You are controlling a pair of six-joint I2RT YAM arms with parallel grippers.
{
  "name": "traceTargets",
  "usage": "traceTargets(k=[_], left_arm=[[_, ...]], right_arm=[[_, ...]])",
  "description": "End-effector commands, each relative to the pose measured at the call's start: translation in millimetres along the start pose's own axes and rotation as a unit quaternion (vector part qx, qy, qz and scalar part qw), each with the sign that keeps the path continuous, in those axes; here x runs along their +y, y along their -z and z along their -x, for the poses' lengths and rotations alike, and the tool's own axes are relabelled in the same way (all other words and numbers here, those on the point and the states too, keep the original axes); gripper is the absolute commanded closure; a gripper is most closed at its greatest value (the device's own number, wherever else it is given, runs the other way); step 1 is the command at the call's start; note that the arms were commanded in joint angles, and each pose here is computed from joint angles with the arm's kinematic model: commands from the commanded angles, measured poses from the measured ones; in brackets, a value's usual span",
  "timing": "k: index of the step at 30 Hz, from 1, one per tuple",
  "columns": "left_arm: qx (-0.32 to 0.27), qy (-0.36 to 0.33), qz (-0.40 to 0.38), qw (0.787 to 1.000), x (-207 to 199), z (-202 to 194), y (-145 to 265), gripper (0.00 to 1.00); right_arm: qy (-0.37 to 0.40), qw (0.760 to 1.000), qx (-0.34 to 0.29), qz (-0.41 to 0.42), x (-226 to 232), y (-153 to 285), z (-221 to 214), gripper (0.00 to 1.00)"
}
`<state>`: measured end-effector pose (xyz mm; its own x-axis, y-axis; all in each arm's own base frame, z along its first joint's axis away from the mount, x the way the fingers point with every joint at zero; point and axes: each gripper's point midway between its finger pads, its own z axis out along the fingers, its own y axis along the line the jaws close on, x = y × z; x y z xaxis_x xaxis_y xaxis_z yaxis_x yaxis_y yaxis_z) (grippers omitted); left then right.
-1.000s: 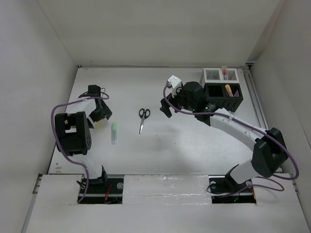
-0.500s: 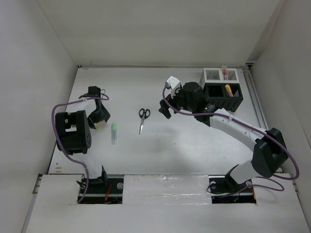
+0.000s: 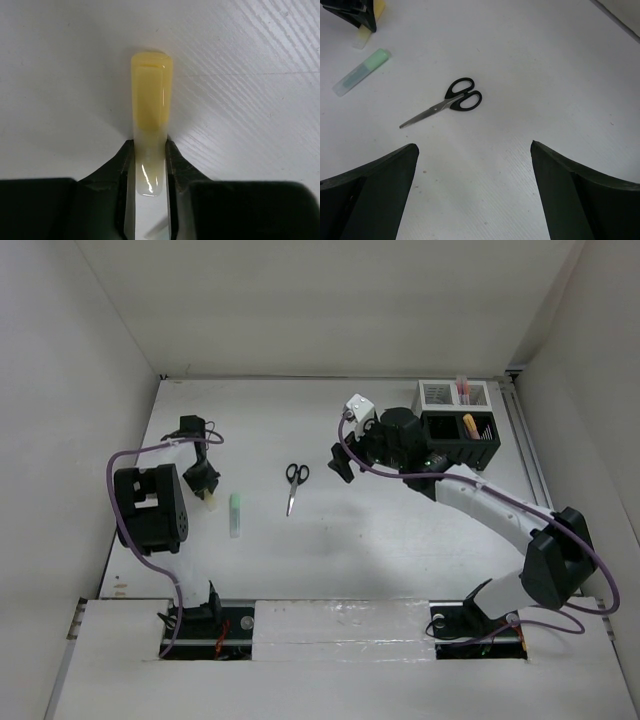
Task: Sort the stationery into containers
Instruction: Pick up the pen from the center of the board.
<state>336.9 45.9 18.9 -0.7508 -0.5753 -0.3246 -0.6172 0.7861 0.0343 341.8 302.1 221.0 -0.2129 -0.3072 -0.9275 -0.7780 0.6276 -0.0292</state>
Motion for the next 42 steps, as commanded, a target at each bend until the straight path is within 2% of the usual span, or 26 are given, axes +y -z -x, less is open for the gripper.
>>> traceTargets(k=[1,3,6,9,11,12,14,15,17,18,20,22,25,27,28,31,34,39,42], left_arm=[[0.055,-0.015,0.015,0.998,9,-24,-17,1.00],[0.060,-0.015,0.006,0.998,6,-26,-17,1.00],[0.015,-0.004,0.009,1.000,8,-6,1,1.00],[-0.055,-0.012,0.008,0.998,4,13,34,1.00],[-0.095,-0.011,-0.028,0.995,-8,23,64,1.00],[-0.099,-0.018,-0.072,0.992,-20,22,72,1.00],[-0.116,-0.024,-0.103,0.988,-25,24,89,1.00],[-0.136,-0.021,-0.150,0.979,-36,30,110,1.00],[-0.145,-0.031,-0.195,0.970,-46,29,127,1.00],[-0.166,-0.038,-0.231,0.958,-54,33,146,1.00],[-0.154,-0.060,-0.298,0.940,-70,19,163,1.00],[-0.164,-0.090,-0.365,0.912,-87,7,192,1.00],[-0.199,-0.124,-0.394,0.889,-97,-9,229,1.00],[-0.234,-0.117,-0.377,0.889,-92,-8,240,1.00],[-0.245,-0.121,-0.394,0.878,-91,-12,255,1.00],[-0.235,-0.148,-0.421,0.864,-91,-28,260,1.00],[-0.222,-0.164,-0.439,0.855,-90,-43,256,1.00],[-0.230,-0.185,-0.484,0.824,-95,-52,275,1.00],[-0.230,-0.185,-0.484,0.824,-95,-52,275,1.00]], right_arm=[[0.009,0.999,-0.037,-0.006,-8,10,25,0.00],[0.008,0.999,-0.038,-0.003,-11,11,24,0.00],[-0.005,0.999,-0.047,0.013,-12,11,23,0.00],[-0.014,0.997,-0.066,0.036,-6,10,26,0.00],[-0.019,0.996,-0.069,0.045,-7,5,25,0.00],[-0.023,0.996,-0.075,0.051,-5,5,28,0.00],[-0.025,0.993,-0.088,0.068,1,3,34,0.00],[-0.034,0.992,-0.095,0.073,2,-1,34,0.00],[-0.043,0.989,-0.113,0.081,2,0,40,0.00],[-0.050,0.988,-0.125,0.080,-2,5,43,0.00],[-0.073,0.981,-0.163,0.077,-10,14,61,0.00],[-0.100,0.973,-0.191,0.084,-10,22,78,0.00],[-0.129,0.964,-0.216,0.086,-12,22,108,0.00],[-0.171,0.958,-0.216,0.085,-8,17,119,0.01],[-0.172,0.954,-0.226,0.093,-3,18,133,0.02],[-0.174,0.950,-0.235,0.109,21,14,160,0.02],[-0.189,0.952,-0.212,0.113,43,-5,164,0.04],[-0.202,0.953,-0.200,0.104,68,-35,174,0.07],[-0.208,0.957,-0.177,0.096,85,-51,169,0.10]])
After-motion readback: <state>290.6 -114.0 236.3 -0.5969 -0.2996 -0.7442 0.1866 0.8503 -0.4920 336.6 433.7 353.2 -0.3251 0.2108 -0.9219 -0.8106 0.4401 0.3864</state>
